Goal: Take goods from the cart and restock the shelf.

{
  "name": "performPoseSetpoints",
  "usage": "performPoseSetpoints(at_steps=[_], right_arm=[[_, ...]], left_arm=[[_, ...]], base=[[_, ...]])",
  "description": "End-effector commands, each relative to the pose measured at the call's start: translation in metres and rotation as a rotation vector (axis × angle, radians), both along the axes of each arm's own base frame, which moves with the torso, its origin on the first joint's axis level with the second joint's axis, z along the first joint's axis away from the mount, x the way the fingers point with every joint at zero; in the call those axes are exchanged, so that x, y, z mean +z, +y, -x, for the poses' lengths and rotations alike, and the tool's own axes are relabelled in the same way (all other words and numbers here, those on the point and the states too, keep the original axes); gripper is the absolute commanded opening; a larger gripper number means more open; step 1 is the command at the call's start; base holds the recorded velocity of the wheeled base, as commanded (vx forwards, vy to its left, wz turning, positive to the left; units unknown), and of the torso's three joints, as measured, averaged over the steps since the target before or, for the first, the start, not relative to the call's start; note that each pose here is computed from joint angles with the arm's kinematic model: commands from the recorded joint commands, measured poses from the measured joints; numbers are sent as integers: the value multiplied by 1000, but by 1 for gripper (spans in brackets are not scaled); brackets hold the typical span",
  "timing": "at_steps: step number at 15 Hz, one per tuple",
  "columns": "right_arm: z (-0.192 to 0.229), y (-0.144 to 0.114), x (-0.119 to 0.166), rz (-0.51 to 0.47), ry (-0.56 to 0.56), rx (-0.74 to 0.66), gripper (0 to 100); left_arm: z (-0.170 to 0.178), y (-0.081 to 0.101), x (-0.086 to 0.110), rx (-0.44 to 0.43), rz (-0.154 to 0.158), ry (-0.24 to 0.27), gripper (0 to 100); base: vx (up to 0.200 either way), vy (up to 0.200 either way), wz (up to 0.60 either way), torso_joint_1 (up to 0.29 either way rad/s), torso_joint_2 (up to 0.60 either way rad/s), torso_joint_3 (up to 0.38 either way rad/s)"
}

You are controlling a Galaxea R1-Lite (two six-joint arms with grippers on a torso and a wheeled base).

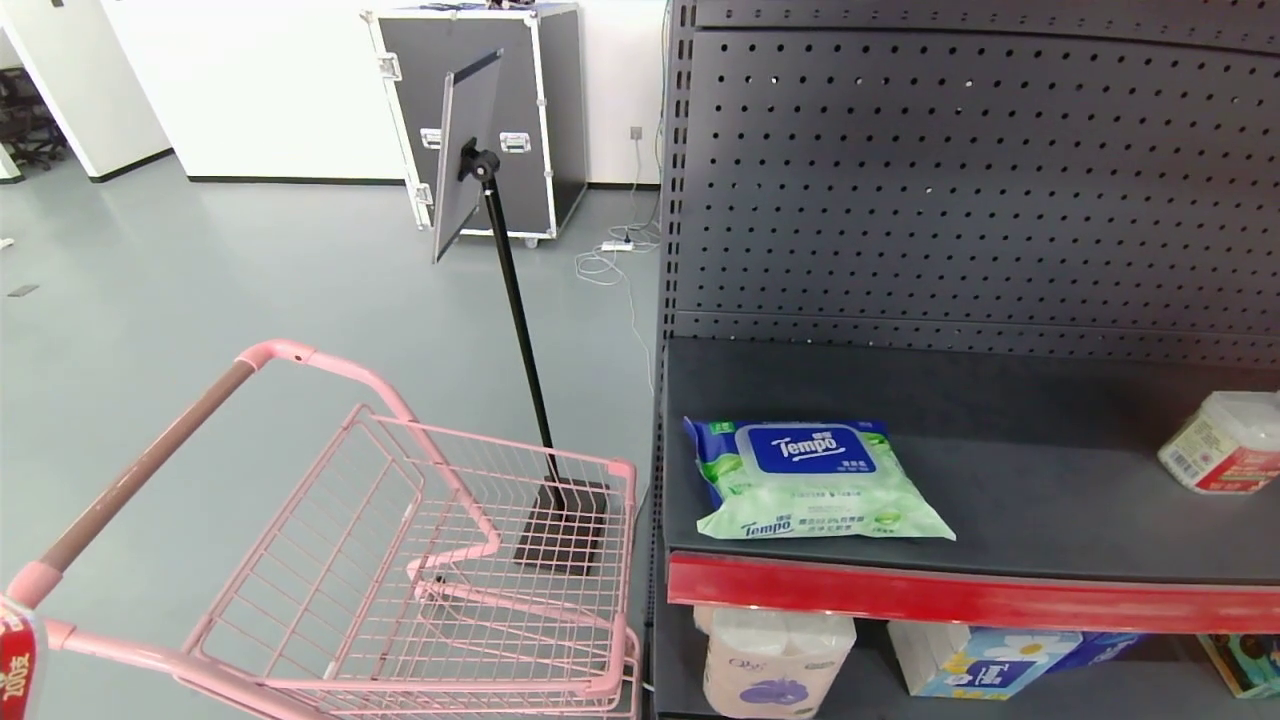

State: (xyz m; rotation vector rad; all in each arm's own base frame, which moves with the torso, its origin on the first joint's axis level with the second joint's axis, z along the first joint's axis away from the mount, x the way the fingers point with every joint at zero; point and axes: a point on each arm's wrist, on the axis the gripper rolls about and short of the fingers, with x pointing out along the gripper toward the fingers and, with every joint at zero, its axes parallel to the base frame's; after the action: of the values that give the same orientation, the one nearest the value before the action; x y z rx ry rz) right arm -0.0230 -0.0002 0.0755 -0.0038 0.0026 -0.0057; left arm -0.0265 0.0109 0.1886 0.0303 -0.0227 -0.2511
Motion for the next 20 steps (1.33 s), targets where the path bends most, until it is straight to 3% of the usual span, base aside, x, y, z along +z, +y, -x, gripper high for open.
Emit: performPoseSetpoints(at_steps=[1, 17, 20], right_arm=[[0, 0, 0, 1, 1, 1, 100], [0, 0, 0, 1, 1, 1, 100], [0, 0, 0, 1, 1, 1, 100]], left_arm=[[-1, 0, 0, 3, -4, 7, 0], [1, 0, 0, 2, 0, -8, 0], [1, 0, 0, 3, -20, -11, 0]], base=[[0, 0, 0, 0, 0, 0], [0, -188, 0, 3, 1, 1], [0, -200, 0, 6, 1, 2]])
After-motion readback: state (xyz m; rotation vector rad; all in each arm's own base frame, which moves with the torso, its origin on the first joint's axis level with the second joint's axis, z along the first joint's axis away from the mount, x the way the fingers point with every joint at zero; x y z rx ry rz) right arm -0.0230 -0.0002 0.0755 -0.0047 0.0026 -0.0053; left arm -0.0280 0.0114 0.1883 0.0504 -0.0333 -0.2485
